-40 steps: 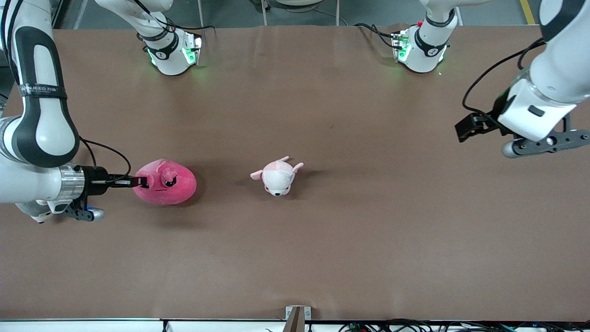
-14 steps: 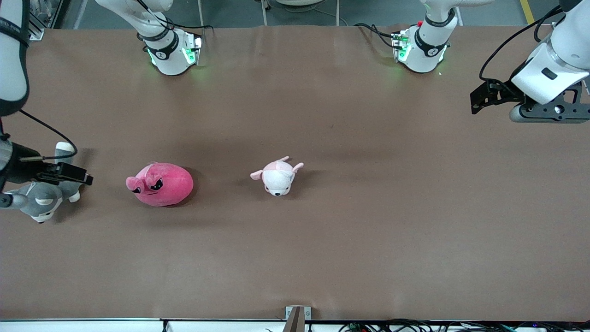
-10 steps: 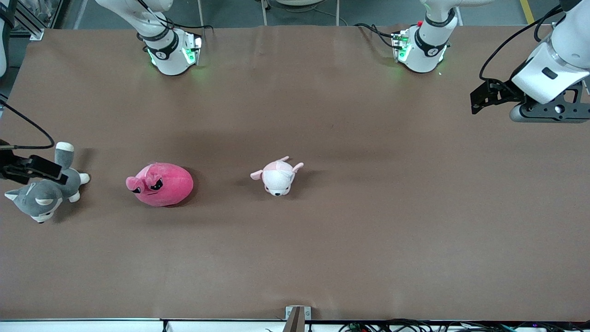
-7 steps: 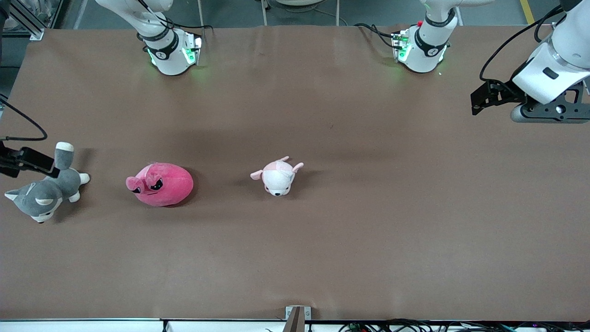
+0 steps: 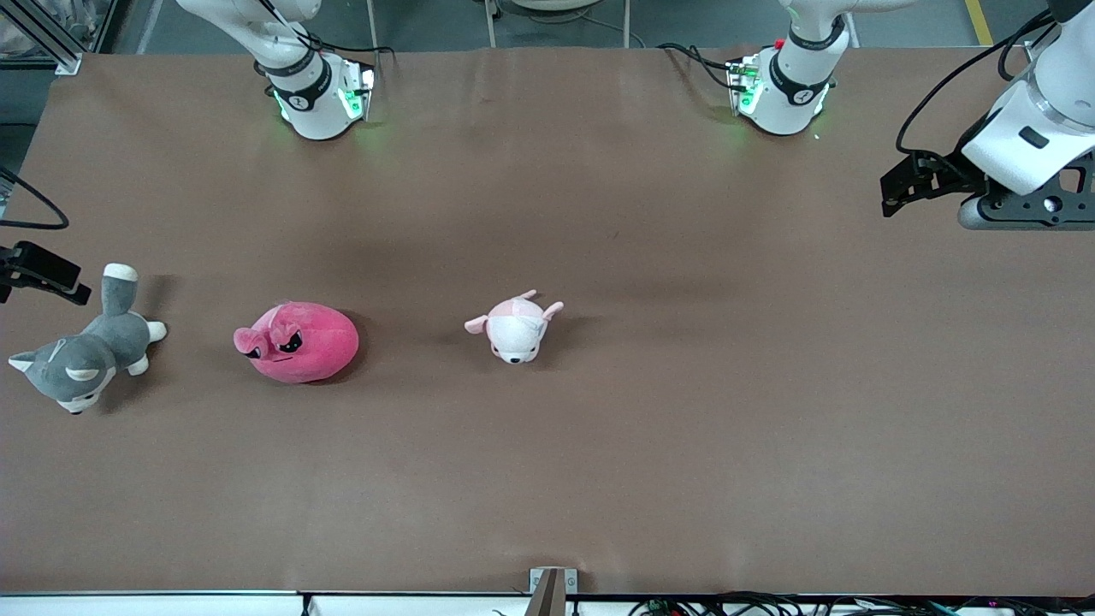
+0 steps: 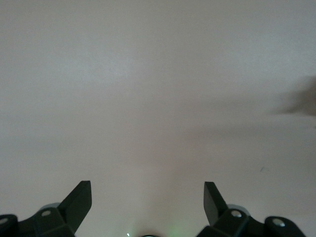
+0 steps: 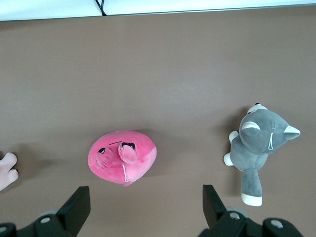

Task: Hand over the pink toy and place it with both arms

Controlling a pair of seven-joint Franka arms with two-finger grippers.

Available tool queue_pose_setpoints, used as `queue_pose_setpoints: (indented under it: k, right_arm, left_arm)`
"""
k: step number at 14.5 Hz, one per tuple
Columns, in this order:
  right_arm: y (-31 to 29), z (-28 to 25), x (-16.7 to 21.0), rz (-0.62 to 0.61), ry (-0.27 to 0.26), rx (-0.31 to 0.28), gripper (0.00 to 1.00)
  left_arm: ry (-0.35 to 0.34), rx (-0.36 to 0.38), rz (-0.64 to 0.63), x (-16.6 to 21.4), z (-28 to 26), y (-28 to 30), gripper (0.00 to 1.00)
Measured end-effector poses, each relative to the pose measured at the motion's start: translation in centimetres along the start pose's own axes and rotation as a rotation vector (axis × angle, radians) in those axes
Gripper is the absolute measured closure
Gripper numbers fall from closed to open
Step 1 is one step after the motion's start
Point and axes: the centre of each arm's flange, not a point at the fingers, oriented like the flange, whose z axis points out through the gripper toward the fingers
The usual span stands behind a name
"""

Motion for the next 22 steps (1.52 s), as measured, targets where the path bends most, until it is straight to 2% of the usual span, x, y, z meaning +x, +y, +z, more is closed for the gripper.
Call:
queue_pose_setpoints:
  k: [5, 12, 22]
  right_arm:
    - [-0.6, -0.8, -1.6, -0.002, -0.016, -0.004, 0.0]
    - [0.2, -0.7, -7.6, 0.007, 0.0, 0.01, 0.0]
    - [0.3, 0.4, -8.2, 0.004, -0.019, -0.004, 0.0]
  left_arm:
    - [0.006, 0.0, 0.004, 0.0, -0.1, 0.3, 0.0]
    - [0.01, 0.0, 0.006, -0.1, -0.3, 0.4, 0.0]
    - [0.017, -0.001, 0.004, -0.1, -0.6, 0.3, 0.0]
